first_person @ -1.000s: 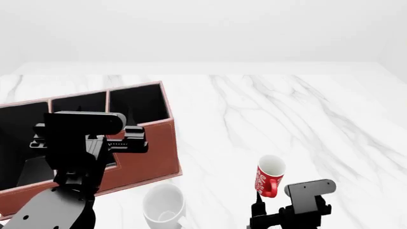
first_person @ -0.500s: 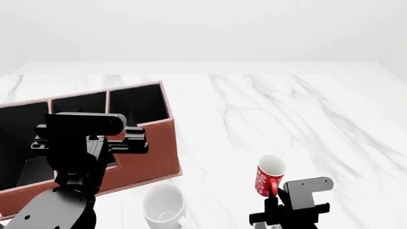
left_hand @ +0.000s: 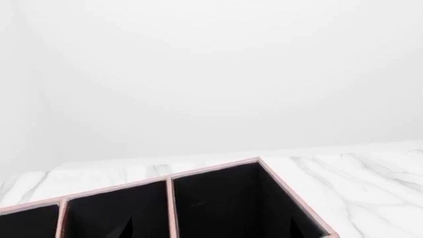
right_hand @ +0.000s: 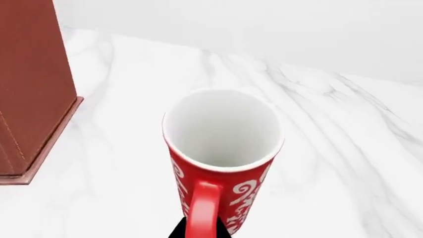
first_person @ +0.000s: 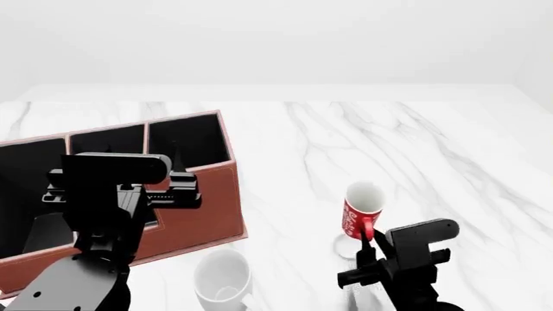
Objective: Pick up the red mug and place it to the right of the caddy.
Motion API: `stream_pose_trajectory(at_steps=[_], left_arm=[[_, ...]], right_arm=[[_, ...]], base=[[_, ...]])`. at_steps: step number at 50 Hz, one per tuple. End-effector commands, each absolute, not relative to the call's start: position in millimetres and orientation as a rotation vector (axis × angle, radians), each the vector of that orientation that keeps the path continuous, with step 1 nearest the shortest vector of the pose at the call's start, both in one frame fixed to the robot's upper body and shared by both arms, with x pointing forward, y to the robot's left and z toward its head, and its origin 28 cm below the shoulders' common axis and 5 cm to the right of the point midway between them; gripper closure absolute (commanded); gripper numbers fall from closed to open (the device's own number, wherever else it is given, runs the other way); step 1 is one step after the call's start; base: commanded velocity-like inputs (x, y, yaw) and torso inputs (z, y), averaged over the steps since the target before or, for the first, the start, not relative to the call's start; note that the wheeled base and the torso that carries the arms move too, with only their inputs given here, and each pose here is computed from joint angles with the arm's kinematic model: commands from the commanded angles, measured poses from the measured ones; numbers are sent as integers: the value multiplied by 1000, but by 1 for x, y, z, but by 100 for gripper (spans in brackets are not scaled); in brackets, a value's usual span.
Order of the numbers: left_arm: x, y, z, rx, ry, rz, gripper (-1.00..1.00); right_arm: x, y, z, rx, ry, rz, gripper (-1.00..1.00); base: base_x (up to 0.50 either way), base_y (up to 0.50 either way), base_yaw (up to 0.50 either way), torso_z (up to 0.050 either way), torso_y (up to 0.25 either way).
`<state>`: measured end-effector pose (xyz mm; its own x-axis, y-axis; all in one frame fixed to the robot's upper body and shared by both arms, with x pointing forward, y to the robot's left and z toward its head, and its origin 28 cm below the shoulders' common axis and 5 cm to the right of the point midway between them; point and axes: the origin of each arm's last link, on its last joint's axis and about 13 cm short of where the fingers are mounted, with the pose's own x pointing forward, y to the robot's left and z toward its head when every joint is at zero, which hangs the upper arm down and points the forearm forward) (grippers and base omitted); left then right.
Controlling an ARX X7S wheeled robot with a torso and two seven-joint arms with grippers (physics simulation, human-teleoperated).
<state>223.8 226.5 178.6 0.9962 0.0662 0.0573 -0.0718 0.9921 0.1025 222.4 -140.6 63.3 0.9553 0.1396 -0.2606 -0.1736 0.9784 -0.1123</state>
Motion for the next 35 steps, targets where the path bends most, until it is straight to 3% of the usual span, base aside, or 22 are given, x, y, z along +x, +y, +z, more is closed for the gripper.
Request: stream_pose_trajectory(at_steps=[1,15,35], left_arm=[[224,227,178,103,-52,71,-100],[226,229,177,102,-49,73,-100],[227,229,176,100,-45,71,-100]], right_arm=[[241,-139,95,-194,124,285,100],[285,-99,97,-230,159,497,100],[284,-52,84,-216,208,602,100]], base=[[0,0,0,0,0],[0,0,0,0,1],[0,0,0,0,1]])
